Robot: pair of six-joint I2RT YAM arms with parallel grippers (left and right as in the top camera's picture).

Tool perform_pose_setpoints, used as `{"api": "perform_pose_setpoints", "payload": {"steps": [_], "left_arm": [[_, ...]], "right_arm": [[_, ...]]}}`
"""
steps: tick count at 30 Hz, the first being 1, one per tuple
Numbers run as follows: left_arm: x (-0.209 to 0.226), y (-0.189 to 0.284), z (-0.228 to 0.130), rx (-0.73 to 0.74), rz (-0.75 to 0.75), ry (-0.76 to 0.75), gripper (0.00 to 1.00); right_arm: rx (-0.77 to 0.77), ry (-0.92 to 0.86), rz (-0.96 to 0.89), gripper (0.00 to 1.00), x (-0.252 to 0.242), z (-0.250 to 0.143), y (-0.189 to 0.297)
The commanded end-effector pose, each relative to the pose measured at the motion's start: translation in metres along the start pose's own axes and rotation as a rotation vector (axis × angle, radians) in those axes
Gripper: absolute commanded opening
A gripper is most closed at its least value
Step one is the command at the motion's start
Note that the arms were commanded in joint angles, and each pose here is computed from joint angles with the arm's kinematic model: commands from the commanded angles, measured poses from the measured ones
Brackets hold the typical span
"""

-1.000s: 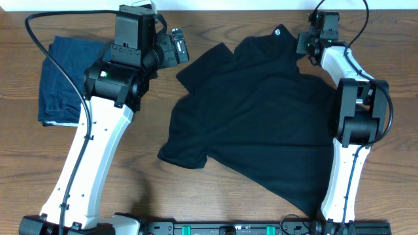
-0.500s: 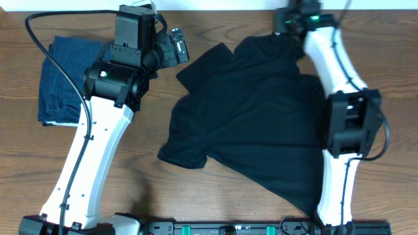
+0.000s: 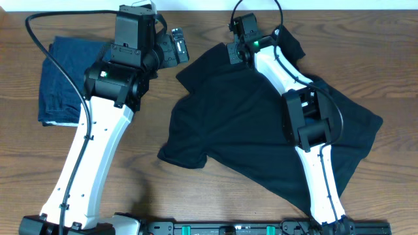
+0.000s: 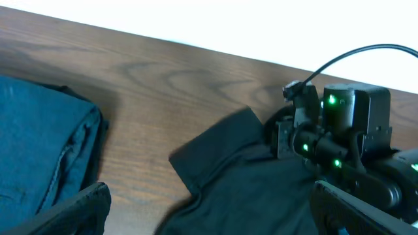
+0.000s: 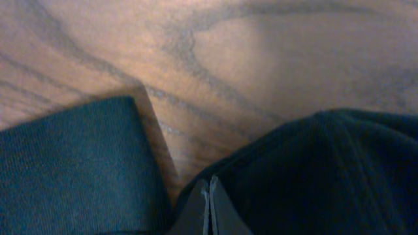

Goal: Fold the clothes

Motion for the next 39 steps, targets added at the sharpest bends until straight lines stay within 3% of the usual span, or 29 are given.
{"api": "perform_pose_setpoints", "payload": {"steps": [1,8,13,18,20,24,30,36,39], "left_arm": [[0.002,0.002,0.002,-0.008,0.01,-0.005,0.98],[0.002,0.002,0.002,-0.008,0.01,-0.006,0.98],[0.002,0.002,0.002,-0.008,0.01,-0.006,0.98],[0.002,0.002,0.002,-0.008,0.01,-0.006,0.98],[0.002,0.002,0.002,-0.008,0.01,-0.005,0.98],[0.002,0.002,0.002,-0.008,0.01,-0.005,0.98],[0.002,0.002,0.002,-0.008,0.01,-0.006,0.98],[0.002,0.002,0.002,-0.008,0.01,-0.006,0.98],[0.002,0.002,0.002,-0.008,0.01,-0.006,0.98]], "right_arm": [[0.062,0.017,0.004,0.01,0.014,-0.026,-0.024],[0.037,0.049,0.196,0.01,0.058,-0.033,-0.039],[-0.009,0.086,0.236,0.01,0.086,-0.031,-0.04],[-0.112,0.138,0.264,0.01,0.105,-0.015,-0.036],[-0.165,0.138,0.27,0.07,0.107,0.0,-0.028],[-0.277,0.115,0.261,0.2,0.091,0.051,0.018],[-0.323,0.018,0.211,0.26,0.037,0.102,0.126],[-0.133,-0.112,0.096,0.24,-0.044,0.076,0.229],[0.02,-0.222,0.021,0.16,-0.096,0.041,0.265]]}}
Point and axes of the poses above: each gripper's point midway between its finger pads, its own y axis back along the fingers, its own x axis along the line the jaws close on, z = x × y, the point moved 6 cm from there along y, back along the fingers, and after that the axes turned 1 degree about y, right-handed, at the moved point
